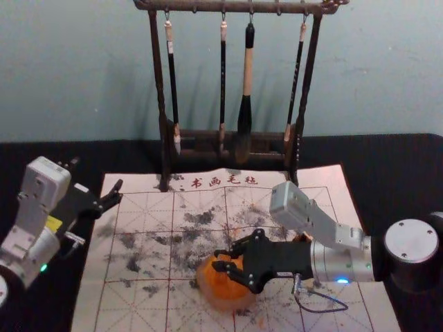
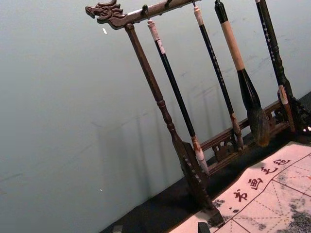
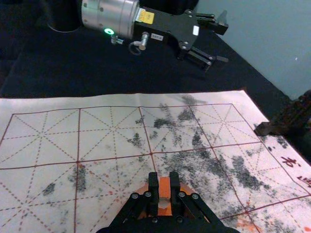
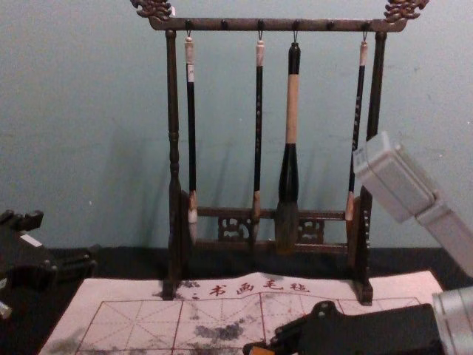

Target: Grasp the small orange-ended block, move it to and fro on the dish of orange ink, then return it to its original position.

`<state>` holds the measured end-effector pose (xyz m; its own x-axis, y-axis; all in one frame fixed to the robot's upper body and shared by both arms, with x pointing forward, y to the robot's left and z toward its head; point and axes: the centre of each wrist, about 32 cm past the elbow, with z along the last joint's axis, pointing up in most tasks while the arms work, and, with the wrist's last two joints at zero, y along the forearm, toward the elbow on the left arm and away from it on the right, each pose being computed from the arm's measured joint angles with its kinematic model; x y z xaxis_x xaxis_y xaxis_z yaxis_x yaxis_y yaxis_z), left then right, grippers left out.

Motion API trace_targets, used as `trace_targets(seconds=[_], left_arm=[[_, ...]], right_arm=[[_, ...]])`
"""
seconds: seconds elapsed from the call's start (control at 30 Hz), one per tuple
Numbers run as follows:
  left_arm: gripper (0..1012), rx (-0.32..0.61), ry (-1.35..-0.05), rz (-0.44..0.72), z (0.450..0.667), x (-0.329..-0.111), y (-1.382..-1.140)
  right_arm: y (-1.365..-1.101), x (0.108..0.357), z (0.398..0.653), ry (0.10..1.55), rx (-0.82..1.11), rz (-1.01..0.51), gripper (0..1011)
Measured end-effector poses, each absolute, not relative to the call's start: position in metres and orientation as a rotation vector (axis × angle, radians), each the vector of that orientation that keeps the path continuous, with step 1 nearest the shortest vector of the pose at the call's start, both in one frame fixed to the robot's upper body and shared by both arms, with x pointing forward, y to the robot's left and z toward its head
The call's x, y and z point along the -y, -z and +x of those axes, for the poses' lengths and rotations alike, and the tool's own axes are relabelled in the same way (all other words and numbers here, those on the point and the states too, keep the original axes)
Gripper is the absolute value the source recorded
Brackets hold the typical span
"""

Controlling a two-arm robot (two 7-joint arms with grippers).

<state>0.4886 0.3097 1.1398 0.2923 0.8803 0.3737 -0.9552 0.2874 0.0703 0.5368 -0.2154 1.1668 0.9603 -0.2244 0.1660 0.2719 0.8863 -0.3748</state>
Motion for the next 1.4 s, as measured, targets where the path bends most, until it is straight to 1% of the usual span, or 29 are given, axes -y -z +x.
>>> trace_targets(seconds=[0.33,0.53,0.97,1.13,1.4], left_arm=[[1001,0.285,-1.248,0.305,0.489,-0.310,-1.140],[1001,0.285,-1.248,0.304,0.489,-0.310,-1.140],[1001,0.285,-1.248,0.304,0.489,-0.310,-1.140],[1001,0.285,-1.248,0.304,0.489,-0.310,-1.140],[1001,0.285,-1.248,0.304,0.489,-0.310,-1.140]], right_arm=[[-1.167,0.218,0.542,0.289,0.116,-0.409,93],[-1.170,0.227,0.542,0.311,0.114,-0.420,93],[-1.180,0.242,0.522,0.288,0.113,-0.428,93],[-1.181,0.242,0.517,0.269,0.109,-0.427,93],[-1.179,0.235,0.517,0.242,0.103,-0.425,93]])
